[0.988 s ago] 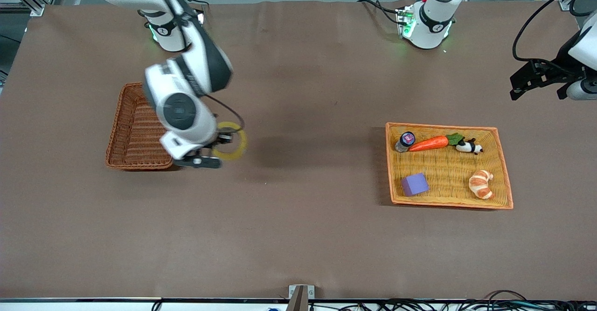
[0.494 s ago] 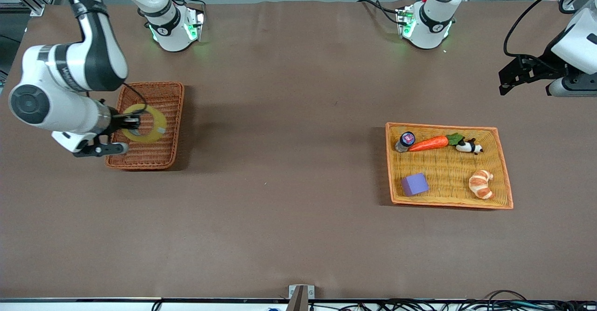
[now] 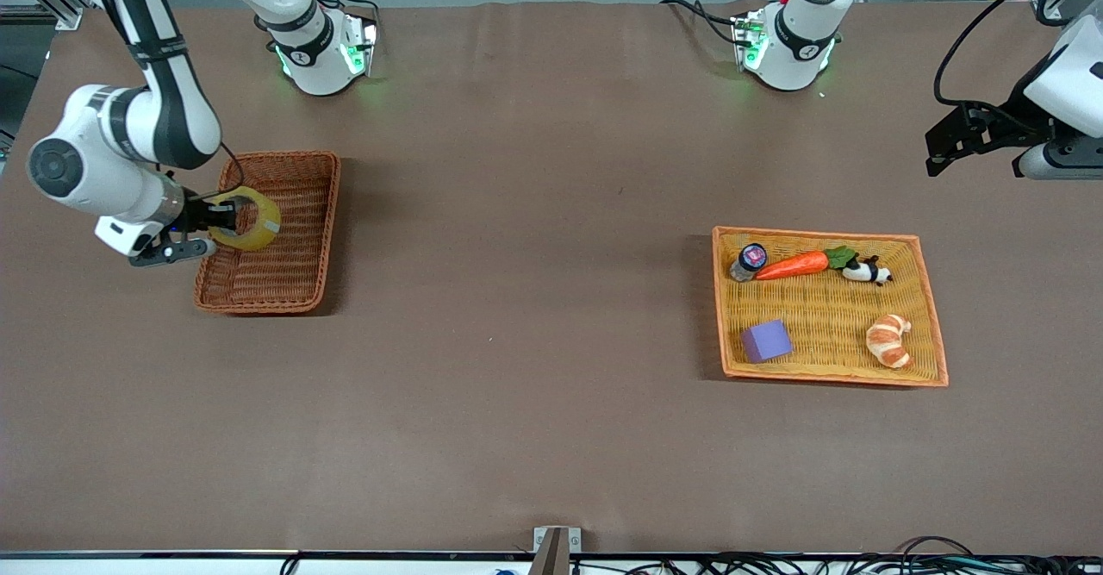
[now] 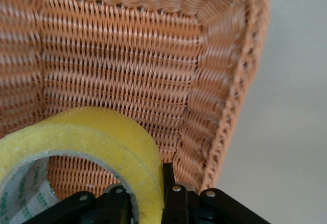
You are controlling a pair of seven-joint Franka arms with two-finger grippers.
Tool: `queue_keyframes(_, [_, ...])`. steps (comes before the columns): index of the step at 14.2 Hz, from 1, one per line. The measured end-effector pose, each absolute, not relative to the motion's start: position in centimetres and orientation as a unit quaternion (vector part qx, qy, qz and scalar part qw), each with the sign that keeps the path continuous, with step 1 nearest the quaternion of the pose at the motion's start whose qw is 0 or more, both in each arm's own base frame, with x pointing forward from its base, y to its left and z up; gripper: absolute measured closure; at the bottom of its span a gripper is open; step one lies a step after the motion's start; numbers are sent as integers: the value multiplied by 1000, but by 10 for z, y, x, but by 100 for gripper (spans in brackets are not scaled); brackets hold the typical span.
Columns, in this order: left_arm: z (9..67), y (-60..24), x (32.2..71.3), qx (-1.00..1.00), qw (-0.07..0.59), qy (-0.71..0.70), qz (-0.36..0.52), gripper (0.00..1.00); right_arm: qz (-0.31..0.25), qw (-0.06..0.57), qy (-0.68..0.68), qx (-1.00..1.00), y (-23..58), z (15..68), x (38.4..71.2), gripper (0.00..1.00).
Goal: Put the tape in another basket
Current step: 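Carry the tape roll with the right gripper over the empty basket, then lower the tape into the basket and open the right gripper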
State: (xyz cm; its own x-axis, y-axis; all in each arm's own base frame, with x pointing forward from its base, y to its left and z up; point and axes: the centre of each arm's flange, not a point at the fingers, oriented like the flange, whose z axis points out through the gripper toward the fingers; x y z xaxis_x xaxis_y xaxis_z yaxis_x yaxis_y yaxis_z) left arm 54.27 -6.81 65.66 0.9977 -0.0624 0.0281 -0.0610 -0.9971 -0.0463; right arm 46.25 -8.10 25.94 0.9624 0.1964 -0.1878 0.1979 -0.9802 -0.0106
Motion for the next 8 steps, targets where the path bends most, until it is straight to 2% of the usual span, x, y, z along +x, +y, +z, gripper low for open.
queue_keyframes(8, [656,-68,543,-999,23,32,-15,0,-52,13,119,991,-61,223,434,78])
